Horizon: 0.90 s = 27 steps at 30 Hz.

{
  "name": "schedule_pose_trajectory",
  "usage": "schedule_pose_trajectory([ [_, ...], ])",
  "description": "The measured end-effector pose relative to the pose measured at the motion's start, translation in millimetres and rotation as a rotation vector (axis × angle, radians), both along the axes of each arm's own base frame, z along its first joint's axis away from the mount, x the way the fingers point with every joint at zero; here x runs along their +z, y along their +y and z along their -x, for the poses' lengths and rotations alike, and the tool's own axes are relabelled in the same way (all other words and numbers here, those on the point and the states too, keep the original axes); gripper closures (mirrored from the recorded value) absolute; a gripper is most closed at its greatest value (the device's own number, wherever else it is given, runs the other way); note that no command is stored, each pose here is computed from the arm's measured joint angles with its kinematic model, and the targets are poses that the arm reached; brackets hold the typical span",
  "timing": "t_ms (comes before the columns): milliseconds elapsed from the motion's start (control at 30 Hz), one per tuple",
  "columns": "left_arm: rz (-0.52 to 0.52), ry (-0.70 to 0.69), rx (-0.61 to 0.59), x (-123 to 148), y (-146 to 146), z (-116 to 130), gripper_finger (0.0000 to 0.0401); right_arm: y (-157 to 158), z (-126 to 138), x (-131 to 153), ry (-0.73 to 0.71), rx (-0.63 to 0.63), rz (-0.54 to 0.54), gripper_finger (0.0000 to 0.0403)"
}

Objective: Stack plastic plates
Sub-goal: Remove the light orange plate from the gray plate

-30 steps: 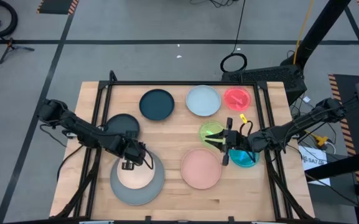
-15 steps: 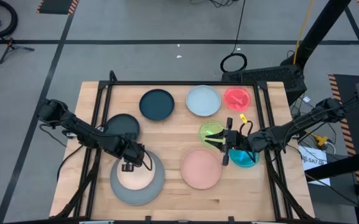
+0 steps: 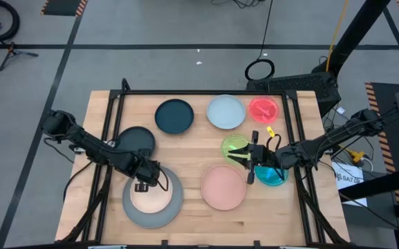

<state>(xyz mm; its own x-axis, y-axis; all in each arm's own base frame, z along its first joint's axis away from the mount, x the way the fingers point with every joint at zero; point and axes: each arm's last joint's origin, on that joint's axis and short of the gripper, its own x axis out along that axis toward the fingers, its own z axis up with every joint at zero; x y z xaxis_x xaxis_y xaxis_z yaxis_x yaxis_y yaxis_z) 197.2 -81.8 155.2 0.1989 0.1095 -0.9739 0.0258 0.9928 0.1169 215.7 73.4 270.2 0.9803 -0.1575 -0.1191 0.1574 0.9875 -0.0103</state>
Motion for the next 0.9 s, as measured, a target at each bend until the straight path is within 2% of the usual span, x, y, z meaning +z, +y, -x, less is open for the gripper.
schedule_pose_trajectory([
  [167, 0.002, 0.001, 0.020, 0.3, 0.1, 0.1, 0.0386, 0.0, 0.0, 0.0, 0.000, 0.000, 0.000, 0.0342],
  [400, 0.001, 0.009, 0.034, 8.9, -1.2, -2.7, 0.0397, 0.0, 0.0, 0.0, 0.000, -0.001, -0.001, 0.0342],
  [533, 0.007, -0.016, 0.005, 26.9, -6.0, -11.5, 0.0399, 0.0, 0.0, 0.0, 0.000, -0.001, -0.002, 0.0342],
  [633, 0.027, -0.093, -0.042, 46.7, -9.3, -22.3, 0.0399, 0.0, 0.0, 0.1, -0.001, -0.001, -0.003, 0.0342],
  [900, -0.063, -0.295, -0.016, 92.3, 10.0, -54.8, 0.0400, 0.0, 0.0, 0.4, -0.004, -0.001, -0.004, 0.0342],
])
